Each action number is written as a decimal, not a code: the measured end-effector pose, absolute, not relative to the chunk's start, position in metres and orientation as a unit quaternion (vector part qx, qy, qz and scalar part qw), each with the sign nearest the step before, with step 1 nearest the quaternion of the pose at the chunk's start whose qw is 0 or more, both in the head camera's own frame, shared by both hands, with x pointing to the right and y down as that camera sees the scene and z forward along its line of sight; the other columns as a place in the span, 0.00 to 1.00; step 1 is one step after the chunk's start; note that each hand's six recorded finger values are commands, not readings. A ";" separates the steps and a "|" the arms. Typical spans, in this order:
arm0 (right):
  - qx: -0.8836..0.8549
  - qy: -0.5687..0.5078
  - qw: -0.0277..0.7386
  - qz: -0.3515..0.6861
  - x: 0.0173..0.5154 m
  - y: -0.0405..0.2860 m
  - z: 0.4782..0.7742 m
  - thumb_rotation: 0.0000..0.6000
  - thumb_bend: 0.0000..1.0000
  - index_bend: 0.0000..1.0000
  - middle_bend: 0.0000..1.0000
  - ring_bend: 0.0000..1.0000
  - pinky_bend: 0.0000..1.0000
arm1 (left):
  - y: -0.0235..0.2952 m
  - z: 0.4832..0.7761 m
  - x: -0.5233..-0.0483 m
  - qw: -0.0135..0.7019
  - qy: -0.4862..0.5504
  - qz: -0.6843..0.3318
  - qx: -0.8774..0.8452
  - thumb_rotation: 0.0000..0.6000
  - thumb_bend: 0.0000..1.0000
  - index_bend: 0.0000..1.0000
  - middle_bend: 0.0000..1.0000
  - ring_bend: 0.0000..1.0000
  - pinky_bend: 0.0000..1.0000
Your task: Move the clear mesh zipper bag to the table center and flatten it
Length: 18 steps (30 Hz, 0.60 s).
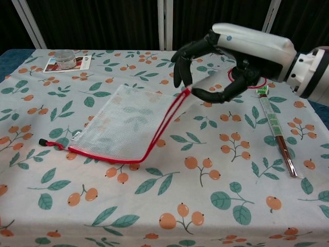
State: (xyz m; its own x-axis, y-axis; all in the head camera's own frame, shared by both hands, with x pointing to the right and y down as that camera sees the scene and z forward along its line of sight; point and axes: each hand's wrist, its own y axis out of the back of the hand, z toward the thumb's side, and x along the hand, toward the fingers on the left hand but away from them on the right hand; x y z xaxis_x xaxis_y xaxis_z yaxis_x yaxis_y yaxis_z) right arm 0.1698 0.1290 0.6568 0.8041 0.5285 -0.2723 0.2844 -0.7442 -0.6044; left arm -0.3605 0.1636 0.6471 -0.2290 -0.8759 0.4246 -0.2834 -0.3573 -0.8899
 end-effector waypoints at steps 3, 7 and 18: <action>-0.893 -0.194 0.310 0.263 0.185 0.134 0.670 1.00 0.26 0.32 0.15 0.00 0.00 | 0.165 0.645 -0.366 0.253 0.513 -0.594 -0.565 1.00 0.06 0.12 0.29 0.22 0.28; -0.871 -0.153 0.331 0.329 0.207 0.139 0.685 1.00 0.01 0.00 0.01 0.00 0.00 | 0.166 0.643 -0.370 0.256 0.518 -0.589 -0.565 1.00 0.05 0.12 0.29 0.21 0.24; -0.838 -0.147 0.246 0.464 0.282 0.133 0.681 1.00 0.01 0.00 0.01 0.00 0.00 | 0.172 0.637 -0.392 0.221 0.554 -0.550 -0.585 1.00 0.02 0.15 0.23 0.19 0.23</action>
State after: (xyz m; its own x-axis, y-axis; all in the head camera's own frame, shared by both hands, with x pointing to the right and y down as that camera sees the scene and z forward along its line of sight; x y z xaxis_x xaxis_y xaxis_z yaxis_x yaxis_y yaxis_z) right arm 0.2822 0.1332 0.6806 0.5256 0.4750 -0.7057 0.0185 -0.8358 -0.5488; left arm -0.3925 0.1721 0.6366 -0.2179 -0.8904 0.3996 -0.4053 -0.2899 -0.8670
